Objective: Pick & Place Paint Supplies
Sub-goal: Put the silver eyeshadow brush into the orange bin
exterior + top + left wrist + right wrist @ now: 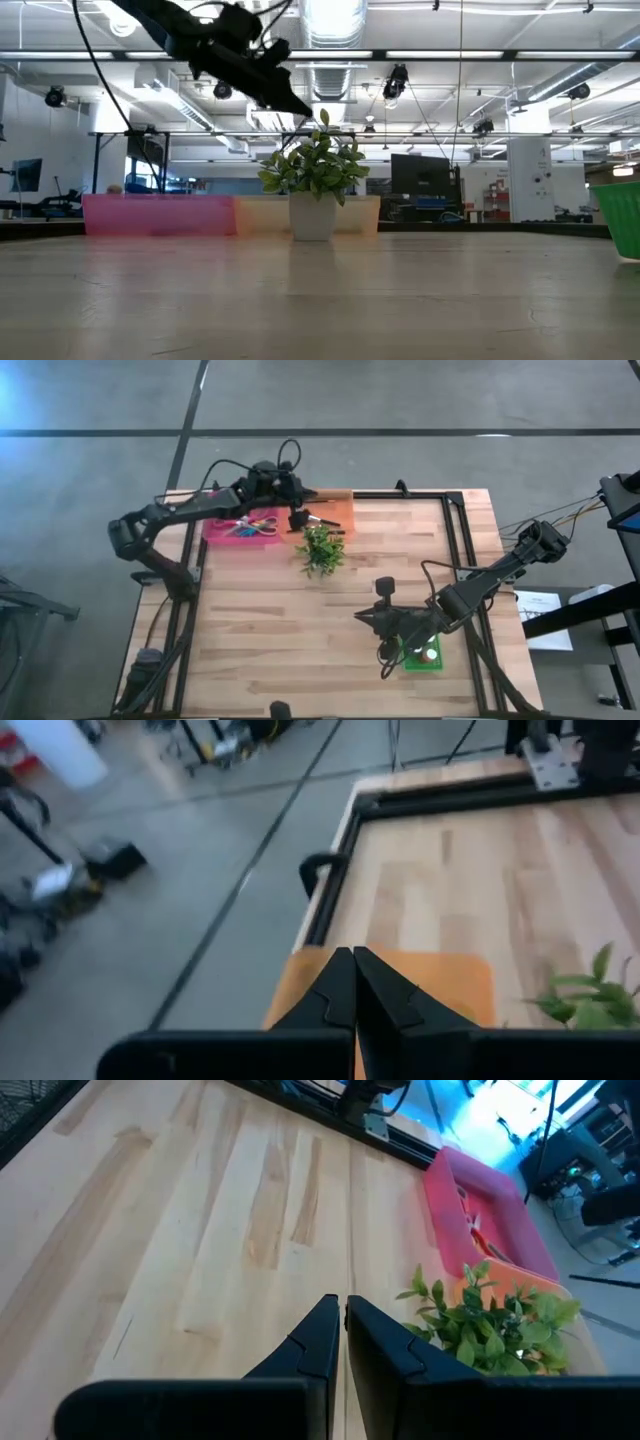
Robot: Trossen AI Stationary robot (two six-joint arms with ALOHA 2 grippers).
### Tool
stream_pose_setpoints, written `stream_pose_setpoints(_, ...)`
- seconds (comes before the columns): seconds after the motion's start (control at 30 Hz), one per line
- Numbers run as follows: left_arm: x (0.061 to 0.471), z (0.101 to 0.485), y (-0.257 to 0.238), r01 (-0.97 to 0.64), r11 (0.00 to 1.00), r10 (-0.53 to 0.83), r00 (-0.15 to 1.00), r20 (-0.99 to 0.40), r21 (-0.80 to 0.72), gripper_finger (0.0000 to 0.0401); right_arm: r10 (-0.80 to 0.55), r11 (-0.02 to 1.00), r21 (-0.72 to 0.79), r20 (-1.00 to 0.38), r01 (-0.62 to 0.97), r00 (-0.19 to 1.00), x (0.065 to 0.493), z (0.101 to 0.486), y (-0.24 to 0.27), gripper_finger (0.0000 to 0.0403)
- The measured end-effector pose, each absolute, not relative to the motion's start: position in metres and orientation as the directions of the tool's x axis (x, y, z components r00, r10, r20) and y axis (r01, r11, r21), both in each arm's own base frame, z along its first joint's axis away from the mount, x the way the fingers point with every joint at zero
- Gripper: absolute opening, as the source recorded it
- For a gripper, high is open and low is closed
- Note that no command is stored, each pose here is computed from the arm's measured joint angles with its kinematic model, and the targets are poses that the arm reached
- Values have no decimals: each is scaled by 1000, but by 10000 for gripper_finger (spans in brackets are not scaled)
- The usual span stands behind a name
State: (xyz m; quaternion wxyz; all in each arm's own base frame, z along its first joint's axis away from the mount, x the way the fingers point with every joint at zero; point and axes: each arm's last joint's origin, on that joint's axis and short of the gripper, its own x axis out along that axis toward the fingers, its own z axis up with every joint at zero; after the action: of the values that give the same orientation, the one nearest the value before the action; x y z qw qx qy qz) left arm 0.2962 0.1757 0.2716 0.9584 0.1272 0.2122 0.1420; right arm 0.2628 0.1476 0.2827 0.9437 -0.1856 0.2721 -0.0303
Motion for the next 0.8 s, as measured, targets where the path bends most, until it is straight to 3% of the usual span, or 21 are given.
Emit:
stream_pose_setpoints(0.2,305,243,186,-220,953,294,842,-453,210,0,-158,930,-364,-503,-43,850,263,283,148,22)
stream_pose_setpoints(0.6,313,217,195,-236,951,306,800,-515,198,1,-157,931,-361,-503,-41,850,263,283,148,22)
stream_pose_setpoints(0.8,313,219,197,-303,930,368,781,-505,209,58,-157,932,-361,-502,-41,850,263,283,148,22)
